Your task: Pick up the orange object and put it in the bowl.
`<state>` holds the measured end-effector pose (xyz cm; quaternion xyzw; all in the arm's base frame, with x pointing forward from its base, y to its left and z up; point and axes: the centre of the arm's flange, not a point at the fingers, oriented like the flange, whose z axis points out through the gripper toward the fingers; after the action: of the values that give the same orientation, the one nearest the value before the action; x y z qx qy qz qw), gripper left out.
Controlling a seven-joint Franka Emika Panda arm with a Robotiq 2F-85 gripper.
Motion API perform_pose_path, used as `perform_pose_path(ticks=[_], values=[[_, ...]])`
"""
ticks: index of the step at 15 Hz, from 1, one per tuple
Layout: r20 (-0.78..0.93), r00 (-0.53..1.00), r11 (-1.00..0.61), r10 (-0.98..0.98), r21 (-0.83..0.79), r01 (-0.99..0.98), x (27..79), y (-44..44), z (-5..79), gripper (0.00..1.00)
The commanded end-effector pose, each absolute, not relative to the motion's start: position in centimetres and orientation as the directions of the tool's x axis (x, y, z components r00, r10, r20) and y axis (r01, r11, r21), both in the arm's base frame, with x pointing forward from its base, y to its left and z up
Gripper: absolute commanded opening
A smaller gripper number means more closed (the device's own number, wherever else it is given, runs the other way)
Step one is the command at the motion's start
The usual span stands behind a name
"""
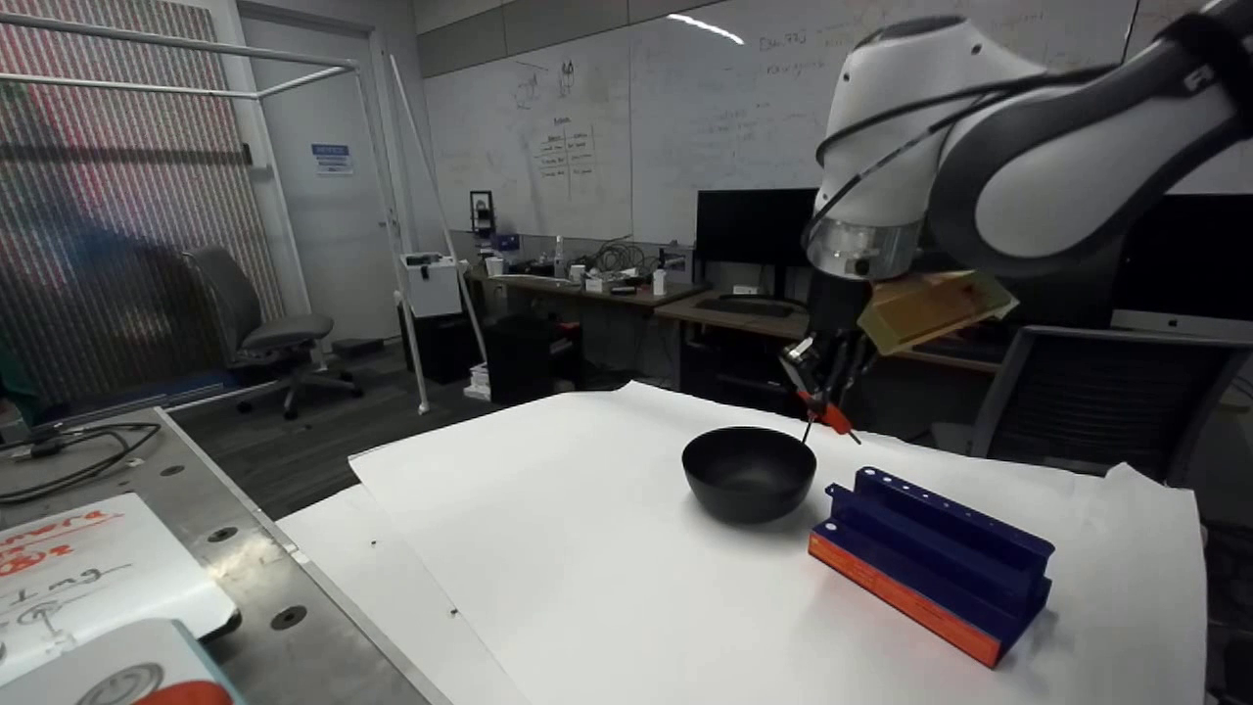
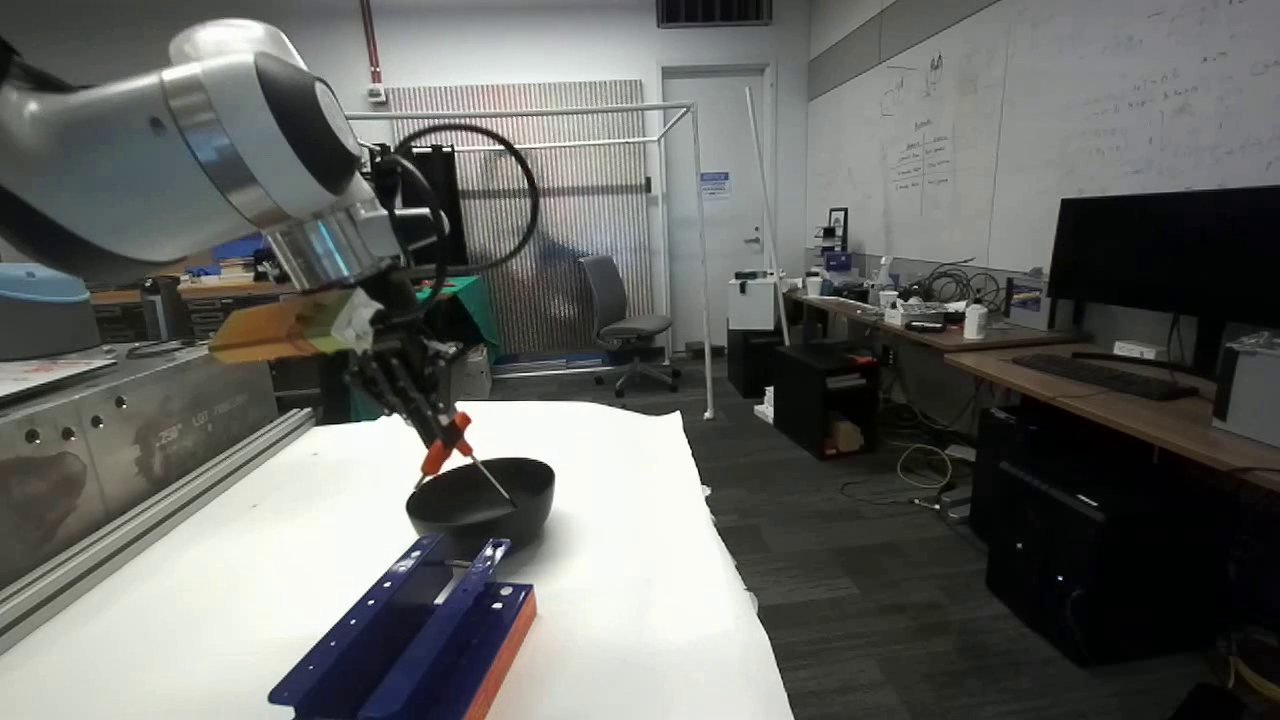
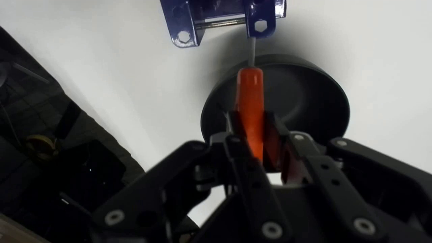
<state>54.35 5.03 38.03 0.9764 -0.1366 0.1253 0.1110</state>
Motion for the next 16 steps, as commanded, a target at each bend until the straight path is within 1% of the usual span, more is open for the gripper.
perform_pose_path(ticks=[1, 4, 7, 10, 11, 12, 13, 14, 16], values=[[0.293, 0.918, -0.927, -0.269, 0.179, -0.329, 57.4, 4.9, 34.3, 0.09], [0.306, 0.910, -0.923, -0.279, 0.178, -0.342, 58.7, 5.2, 32.2, 0.09], [0.330, 0.904, -0.922, -0.272, 0.181, -0.343, 59.9, 6.4, 31.7, 0.11], [0.318, 0.911, -0.931, -0.262, 0.165, -0.326, 60.7, 7.9, 31.6, 0.11], [0.307, 0.916, -0.934, -0.258, 0.162, -0.317, 60.8, 8.4, 31.5, 0.16], [0.294, 0.921, -0.938, -0.256, 0.155, -0.311, 60.8, 8.8, 31.5, 0.46], [0.287, 0.922, -0.939, -0.259, 0.148, -0.309, 60.8, 9.1, 31.4, 0.47], [0.280, 0.923, -0.940, -0.265, 0.139, -0.312, 60.7, 9.3, 31.3, 0.53], [0.256, 0.926, -0.942, -0.276, 0.120, -0.314, 60.4, 9.6, 31.3, 0.69]])
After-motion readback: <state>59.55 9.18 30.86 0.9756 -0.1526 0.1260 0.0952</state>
